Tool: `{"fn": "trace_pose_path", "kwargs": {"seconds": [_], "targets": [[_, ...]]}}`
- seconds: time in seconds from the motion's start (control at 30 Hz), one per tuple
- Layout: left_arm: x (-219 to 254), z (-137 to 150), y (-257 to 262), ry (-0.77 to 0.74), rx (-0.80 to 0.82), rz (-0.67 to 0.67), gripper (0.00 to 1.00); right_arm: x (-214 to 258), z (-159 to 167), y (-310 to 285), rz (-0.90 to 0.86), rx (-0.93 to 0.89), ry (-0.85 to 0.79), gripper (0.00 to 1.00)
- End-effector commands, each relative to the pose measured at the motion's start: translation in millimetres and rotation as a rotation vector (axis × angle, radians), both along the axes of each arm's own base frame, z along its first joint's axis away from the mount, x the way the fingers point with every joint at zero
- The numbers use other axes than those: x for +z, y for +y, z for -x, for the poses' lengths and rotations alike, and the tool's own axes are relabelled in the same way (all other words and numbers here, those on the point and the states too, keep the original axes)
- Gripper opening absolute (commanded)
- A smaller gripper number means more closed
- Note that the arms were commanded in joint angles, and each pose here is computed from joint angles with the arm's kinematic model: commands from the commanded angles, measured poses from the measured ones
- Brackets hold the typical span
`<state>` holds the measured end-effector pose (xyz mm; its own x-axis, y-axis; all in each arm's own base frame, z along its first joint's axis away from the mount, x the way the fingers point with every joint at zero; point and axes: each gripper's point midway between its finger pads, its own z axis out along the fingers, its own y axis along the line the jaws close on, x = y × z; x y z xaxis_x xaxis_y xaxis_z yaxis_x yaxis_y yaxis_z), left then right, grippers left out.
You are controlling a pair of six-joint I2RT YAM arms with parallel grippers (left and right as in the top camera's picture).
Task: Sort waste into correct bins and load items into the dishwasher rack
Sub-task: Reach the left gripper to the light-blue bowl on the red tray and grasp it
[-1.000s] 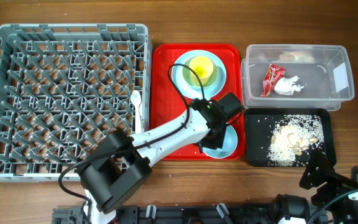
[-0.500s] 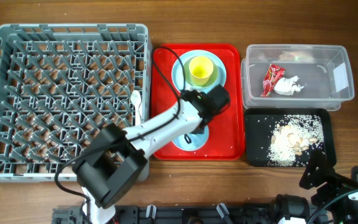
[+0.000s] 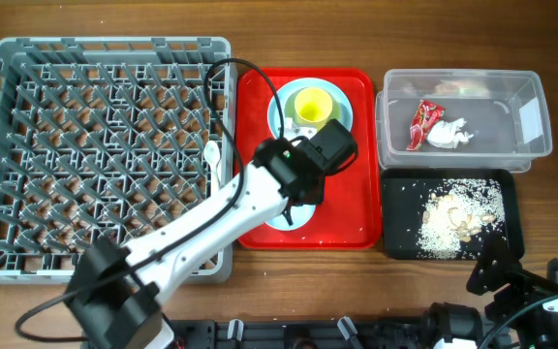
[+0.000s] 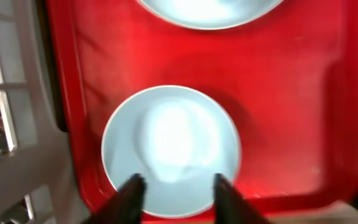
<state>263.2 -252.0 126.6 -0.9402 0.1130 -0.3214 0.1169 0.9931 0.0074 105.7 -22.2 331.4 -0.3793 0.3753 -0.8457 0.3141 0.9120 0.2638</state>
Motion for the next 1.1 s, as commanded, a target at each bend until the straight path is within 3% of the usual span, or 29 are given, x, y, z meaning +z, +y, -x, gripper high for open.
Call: {"fn": "trace_pose_path", "kwargs": {"seconds": [0.0, 0.03, 0.1, 0.2, 0.27, 0.37, 0.87, 1.07], "targets": [[16, 11, -19, 0.019, -0.071, 0.09, 0.47, 0, 1, 2, 0.0, 0.012, -0.006, 1.0], [13, 15, -22, 0.035, -0.113, 0.087, 0.56, 0, 1, 2, 0.0, 0.012, -0.007, 1.0], [7, 23, -27, 0.059, -0.154, 0.08, 0.89, 0, 1, 2, 0.001, 0.012, -0.007, 1.0], [-3, 33, -34, 0.077, -0.186, 0.063, 0.91, 0, 1, 2, 0.0, 0.012, -0.006, 1.0], [-8, 39, -40, 0.079, -0.207, 0.059, 0.84, 0, 1, 2, 0.001, 0.012, -0.006, 1.0], [-17, 45, -47, 0.076, -0.234, 0.058, 0.52, 0, 1, 2, 0.0, 0.012, -0.007, 1.0], [-66, 39, -41, 0.057, -0.228, -0.048, 0.31, 0, 1, 2, 0.001, 0.012, -0.006, 1.0], [-85, 40, -42, 0.08, -0.231, -0.081, 0.28, 0, 1, 2, 0.001, 0.012, -0.006, 1.0]]}}
